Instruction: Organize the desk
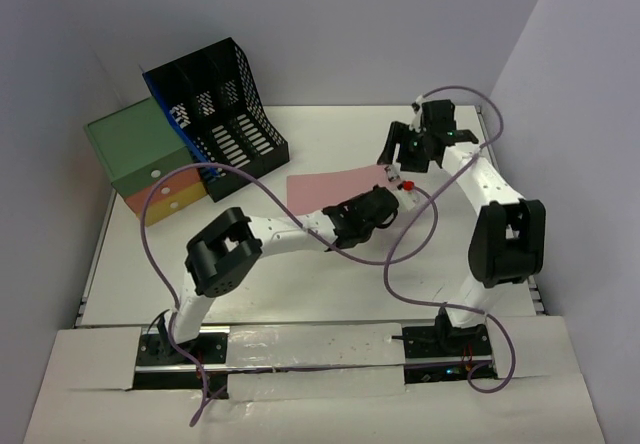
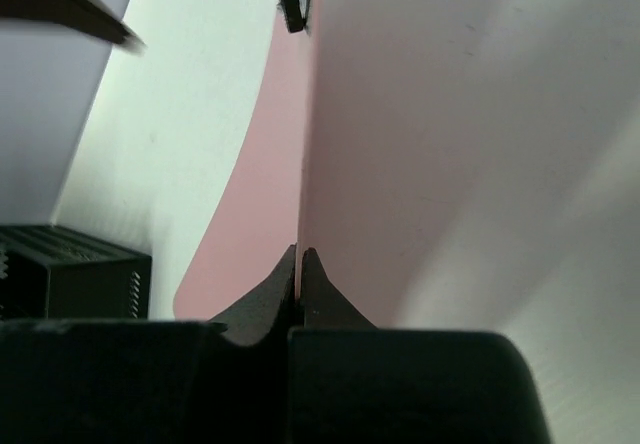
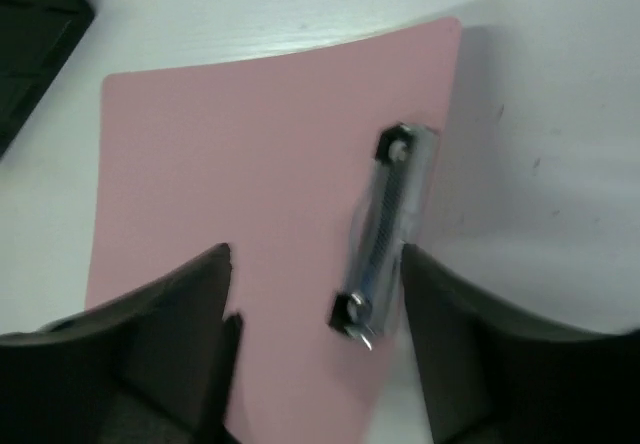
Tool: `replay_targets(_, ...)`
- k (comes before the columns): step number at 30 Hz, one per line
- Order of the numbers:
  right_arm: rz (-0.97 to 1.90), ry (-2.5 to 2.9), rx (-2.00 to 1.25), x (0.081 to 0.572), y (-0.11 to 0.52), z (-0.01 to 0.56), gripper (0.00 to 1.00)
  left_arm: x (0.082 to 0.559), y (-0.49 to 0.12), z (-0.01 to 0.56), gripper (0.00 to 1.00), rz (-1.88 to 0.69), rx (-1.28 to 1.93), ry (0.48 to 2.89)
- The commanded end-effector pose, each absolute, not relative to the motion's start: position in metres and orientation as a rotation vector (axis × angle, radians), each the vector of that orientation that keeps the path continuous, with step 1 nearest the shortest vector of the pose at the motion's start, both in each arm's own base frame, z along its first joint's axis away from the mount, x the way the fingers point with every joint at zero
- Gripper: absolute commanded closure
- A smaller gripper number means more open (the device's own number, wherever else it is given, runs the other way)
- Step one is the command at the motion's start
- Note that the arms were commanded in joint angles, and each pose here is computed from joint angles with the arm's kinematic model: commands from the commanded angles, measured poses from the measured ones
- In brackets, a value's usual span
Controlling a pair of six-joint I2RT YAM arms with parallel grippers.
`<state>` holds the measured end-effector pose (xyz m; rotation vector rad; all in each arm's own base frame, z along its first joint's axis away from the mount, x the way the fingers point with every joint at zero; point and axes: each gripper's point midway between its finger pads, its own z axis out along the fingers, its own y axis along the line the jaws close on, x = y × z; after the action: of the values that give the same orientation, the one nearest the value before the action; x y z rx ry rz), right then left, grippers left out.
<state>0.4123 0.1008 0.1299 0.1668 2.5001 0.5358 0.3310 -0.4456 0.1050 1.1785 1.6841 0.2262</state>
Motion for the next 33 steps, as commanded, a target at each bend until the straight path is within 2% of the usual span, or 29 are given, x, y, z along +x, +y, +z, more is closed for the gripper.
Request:
replay_targets(1,0.545,2.283,0.132,0.415,0.101,0.234,0.18,0.332,-0.433,0.158,1.00,0.018,0.949,1.831)
replay_targets(9,0.520,2.145,0.193,0.414,0.087,0.300,0.18,0.360,-0.411,0.219,1.00,-0.118,0.749,1.882)
replay_targets(15,0.522,1.982,0.188,0.402,0.082,0.349,0.18,0.407,-0.376,0.291,1.00,-0.207,0.472,1.863)
replay_targets(25,0.596,1.861,0.195,0.387,0.088,0.372,0.18,0.448,-0.315,0.409,1.00,-0.096,0.250,1.606)
replay_targets(33,0.613,1.888,0.209,0.384,0.095,0.367,0.19,0.435,-0.253,0.508,1.00,0.112,0.095,1.366)
